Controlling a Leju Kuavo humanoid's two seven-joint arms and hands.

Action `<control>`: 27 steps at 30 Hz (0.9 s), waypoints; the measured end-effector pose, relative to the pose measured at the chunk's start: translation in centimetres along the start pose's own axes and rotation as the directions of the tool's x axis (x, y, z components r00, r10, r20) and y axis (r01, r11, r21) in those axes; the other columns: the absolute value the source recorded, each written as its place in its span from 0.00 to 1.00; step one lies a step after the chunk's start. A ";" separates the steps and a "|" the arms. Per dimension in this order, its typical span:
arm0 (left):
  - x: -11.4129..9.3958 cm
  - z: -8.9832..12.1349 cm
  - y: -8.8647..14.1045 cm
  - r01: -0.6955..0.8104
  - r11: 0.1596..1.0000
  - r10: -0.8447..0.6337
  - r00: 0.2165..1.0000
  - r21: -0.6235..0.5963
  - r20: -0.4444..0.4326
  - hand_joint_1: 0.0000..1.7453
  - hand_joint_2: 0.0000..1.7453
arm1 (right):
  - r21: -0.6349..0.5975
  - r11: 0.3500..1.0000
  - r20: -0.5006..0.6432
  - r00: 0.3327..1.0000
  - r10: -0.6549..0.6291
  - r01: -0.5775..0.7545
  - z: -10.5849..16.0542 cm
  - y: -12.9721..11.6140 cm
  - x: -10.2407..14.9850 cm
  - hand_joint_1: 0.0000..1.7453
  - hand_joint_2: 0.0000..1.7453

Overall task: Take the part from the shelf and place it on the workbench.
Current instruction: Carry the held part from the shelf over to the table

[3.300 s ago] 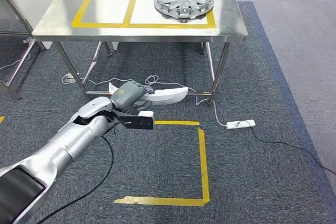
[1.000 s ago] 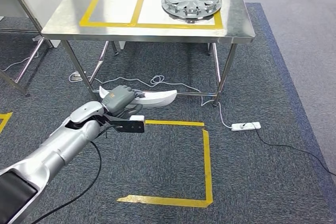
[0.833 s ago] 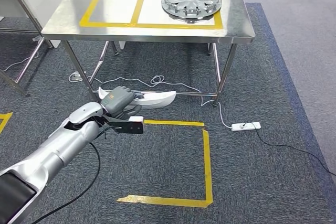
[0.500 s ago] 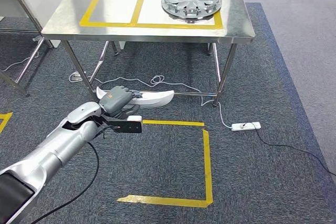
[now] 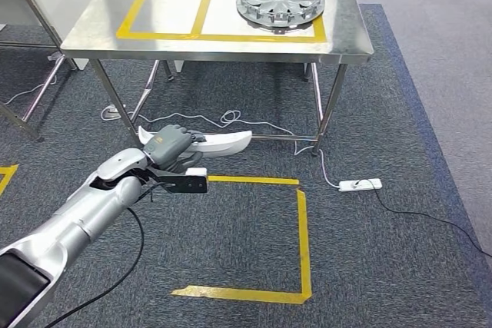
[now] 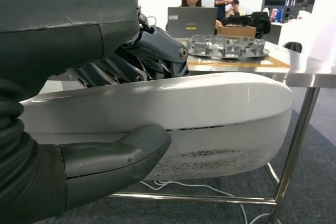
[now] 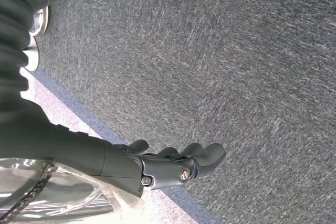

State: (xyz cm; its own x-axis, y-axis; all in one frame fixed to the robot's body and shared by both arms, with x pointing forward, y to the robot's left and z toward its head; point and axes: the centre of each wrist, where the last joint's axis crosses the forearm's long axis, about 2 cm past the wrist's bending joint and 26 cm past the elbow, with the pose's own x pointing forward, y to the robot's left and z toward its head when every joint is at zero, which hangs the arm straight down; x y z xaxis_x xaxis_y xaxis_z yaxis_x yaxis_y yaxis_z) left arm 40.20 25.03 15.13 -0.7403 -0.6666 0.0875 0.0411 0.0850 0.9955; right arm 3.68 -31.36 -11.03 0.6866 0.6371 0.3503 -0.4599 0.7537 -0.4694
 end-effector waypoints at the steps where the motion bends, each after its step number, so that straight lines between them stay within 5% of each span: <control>1: 0.0 0.0 0.0 0.001 1.000 -0.001 1.000 0.001 -0.001 1.00 1.00 | 0.000 1.000 0.000 1.000 0.000 0.000 0.0 0.0 0.0 0.00 1.00; 27: -0.3 -0.3 0.7 0.013 1.000 -0.013 1.000 0.014 -0.015 1.00 1.00 | 0.000 1.000 0.007 1.000 -0.002 0.002 -0.1 0.1 0.3 0.00 1.00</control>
State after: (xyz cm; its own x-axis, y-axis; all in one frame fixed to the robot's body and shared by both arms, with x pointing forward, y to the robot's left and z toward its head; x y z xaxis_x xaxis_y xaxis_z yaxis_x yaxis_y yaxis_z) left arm 40.68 25.07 15.83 -0.7307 -0.6785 0.0754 0.0222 0.0867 0.9960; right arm 3.85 -31.14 -11.02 0.6835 0.6364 0.3575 -0.4583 0.7554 -0.4683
